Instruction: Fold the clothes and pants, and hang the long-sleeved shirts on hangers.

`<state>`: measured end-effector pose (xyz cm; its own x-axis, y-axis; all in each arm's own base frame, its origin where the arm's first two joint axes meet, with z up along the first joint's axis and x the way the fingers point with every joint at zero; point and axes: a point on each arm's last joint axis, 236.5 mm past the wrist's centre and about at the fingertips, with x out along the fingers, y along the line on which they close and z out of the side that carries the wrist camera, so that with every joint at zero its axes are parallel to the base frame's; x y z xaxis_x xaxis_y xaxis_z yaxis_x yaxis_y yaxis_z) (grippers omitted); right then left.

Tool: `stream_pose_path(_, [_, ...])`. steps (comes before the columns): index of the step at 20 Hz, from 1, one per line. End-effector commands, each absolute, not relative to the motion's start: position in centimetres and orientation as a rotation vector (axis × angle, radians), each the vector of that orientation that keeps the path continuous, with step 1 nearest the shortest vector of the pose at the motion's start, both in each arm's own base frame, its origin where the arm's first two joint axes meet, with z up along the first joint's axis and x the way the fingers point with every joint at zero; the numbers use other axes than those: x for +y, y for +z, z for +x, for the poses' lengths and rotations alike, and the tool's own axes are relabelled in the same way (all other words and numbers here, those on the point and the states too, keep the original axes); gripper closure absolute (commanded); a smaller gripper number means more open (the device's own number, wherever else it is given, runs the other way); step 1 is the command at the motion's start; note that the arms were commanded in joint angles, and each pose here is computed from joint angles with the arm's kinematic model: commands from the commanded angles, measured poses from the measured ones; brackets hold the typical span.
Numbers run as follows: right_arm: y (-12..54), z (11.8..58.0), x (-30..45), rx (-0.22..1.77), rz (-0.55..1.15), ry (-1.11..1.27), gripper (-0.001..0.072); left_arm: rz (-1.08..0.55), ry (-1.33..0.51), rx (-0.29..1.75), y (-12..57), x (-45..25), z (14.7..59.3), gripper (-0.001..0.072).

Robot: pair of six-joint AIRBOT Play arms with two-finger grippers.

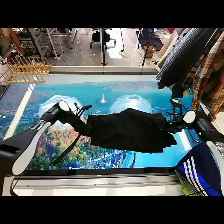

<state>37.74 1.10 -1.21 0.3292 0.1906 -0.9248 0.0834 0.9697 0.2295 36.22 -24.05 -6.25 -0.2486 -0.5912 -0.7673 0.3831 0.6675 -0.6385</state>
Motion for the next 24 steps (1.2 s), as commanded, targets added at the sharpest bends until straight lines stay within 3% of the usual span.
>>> stream_pose_path(1, [-0.9, 36.8, -1.7, 1.273, 0.274, 0.017, 0.0137, -0.195, -0.902, 1.59, -8.7, -24.3, 36.4, 0.0694])
stream_pose_path(4, [-1.0, 35.5, -5.4, 1.285, 0.42, -0.039, 0.0133, -0.219, -0.877, 1.567, -8.1, -23.0, 37.4, 0.0694])
stream_pose_path(9, [-3.6, 33.8, -5.5, 1.319, 0.736, 0.149, 0.0112, -0.262, -0.833, 1.553, -8.1, -20.9, 38.6, 0.0694])
stream_pose_path(10, [-4.7, 34.0, -5.4, 1.329, 0.769, 0.161, 0.0039, -0.265, -0.828, 1.552, -8.1, -20.7, 38.7, 0.0694])
stream_pose_path(11, [-5.8, 34.3, -5.4, 1.341, 0.784, 0.163, 0.0016, -0.268, -0.826, 1.551, -8.1, -20.6, 38.8, 0.0694])
stream_pose_path(15, [-7.4, 34.2, -5.4, 1.372, 0.763, 0.21, 0.0017, -0.293, -0.847, 1.552, -7.3, -20.9, 38.5, 0.0688])
stream_pose_path(17, [-6.1, 34.2, -5.5, 1.361, 0.72, 0.237, 0.0017, -0.299, -0.875, 1.536, -5.2, -21.1, 38.1, 0.0536])
stream_pose_path(19, [-4.2, 34.9, -6.4, 1.309, 0.691, 0.225, 0.0017, -0.306, -0.843, 1.554, -2.5, -20.8, 37.1, 0.0534])
stream_pose_path(21, [-2.7, 35.0, -7.4, 1.271, 0.699, 0.184, 0.0017, -0.315, -0.701, 1.563, -1.3, -19.5, 37.2, 0.0533])
stream_pose_path(22, [-2.3, 34.7, -7.8, 1.266, 0.713, 0.167, 0.0017, -0.34, -0.644, 1.544, -1.3, -19.2, 37.4, 0.0464])
stream_pose_path(23, [-2.1, 34.3, -8.1, 1.27, 0.735, 0.154, 0.0017, -0.369, -0.61, 1.535, -1.8, -19.3, 37.1, 0.0237])
stream_pose_path(24, [-2.1, 33.9, -8.1, 1.283, 0.751, 0.152, 0.0017, -0.381, -0.586, 1.555, -2.9, -19.4, 36.3, 0.013])
